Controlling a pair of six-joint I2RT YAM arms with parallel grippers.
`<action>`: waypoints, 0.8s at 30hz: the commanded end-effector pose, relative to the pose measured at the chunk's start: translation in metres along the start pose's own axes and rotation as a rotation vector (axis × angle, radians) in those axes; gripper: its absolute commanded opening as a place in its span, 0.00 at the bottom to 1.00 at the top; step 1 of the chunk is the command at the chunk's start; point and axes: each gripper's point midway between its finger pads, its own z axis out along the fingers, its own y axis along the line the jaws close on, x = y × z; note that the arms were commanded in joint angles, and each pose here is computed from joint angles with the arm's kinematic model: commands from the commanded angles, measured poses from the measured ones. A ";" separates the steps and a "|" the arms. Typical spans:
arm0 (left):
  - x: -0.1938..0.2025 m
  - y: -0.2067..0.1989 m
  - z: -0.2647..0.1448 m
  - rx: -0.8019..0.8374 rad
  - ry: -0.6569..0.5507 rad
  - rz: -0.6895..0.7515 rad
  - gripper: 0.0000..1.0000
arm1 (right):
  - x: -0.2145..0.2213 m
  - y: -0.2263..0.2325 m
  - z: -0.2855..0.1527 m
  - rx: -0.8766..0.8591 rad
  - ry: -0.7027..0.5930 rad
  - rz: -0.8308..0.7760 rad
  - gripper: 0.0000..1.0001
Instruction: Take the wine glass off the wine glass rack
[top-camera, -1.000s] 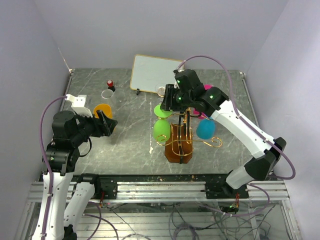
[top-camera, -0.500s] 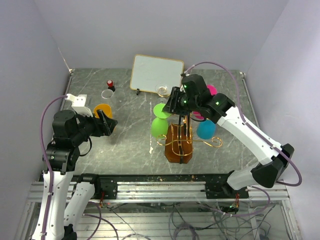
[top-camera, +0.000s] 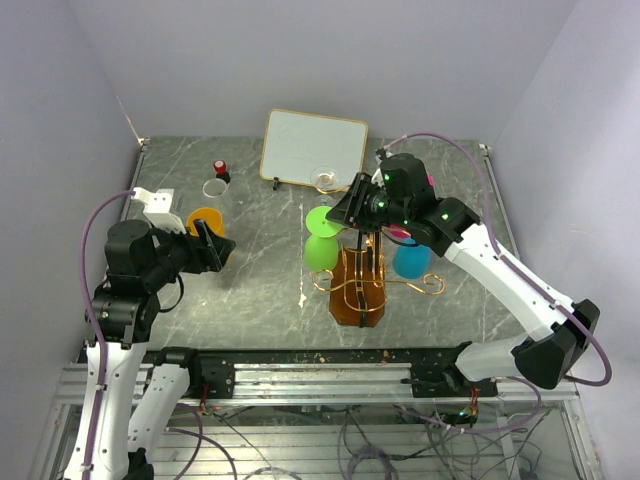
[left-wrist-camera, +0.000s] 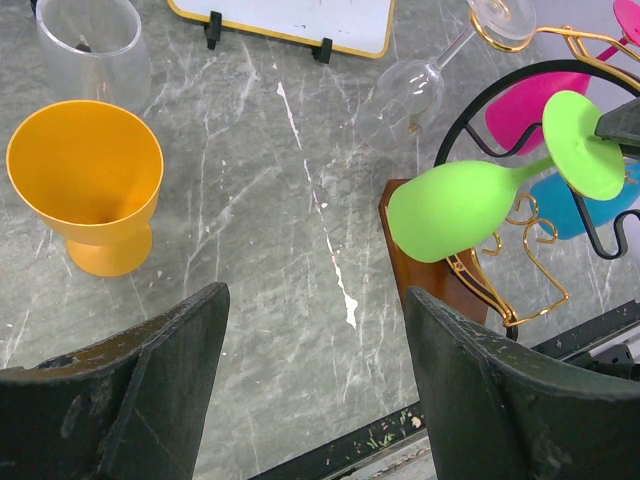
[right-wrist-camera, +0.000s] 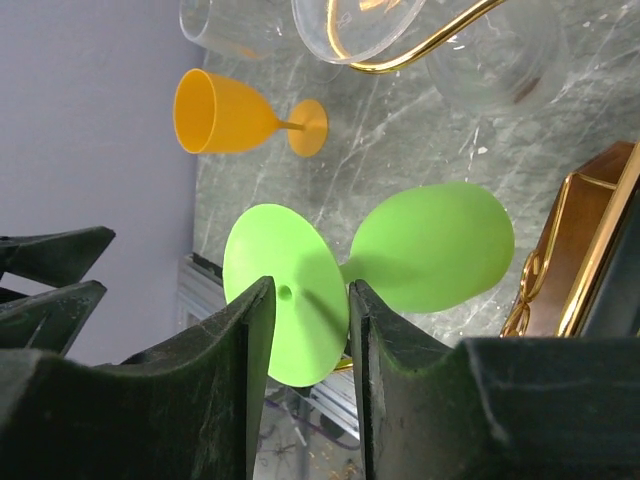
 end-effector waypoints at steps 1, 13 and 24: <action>-0.009 -0.002 0.002 0.021 -0.036 0.023 0.81 | -0.009 0.012 -0.007 -0.074 -0.036 0.045 0.34; -0.008 -0.002 0.001 0.022 -0.036 0.023 0.81 | 0.000 0.012 0.001 -0.109 0.011 0.078 0.26; -0.009 -0.003 0.001 0.024 -0.038 0.025 0.81 | 0.007 0.012 0.007 -0.147 0.044 0.132 0.21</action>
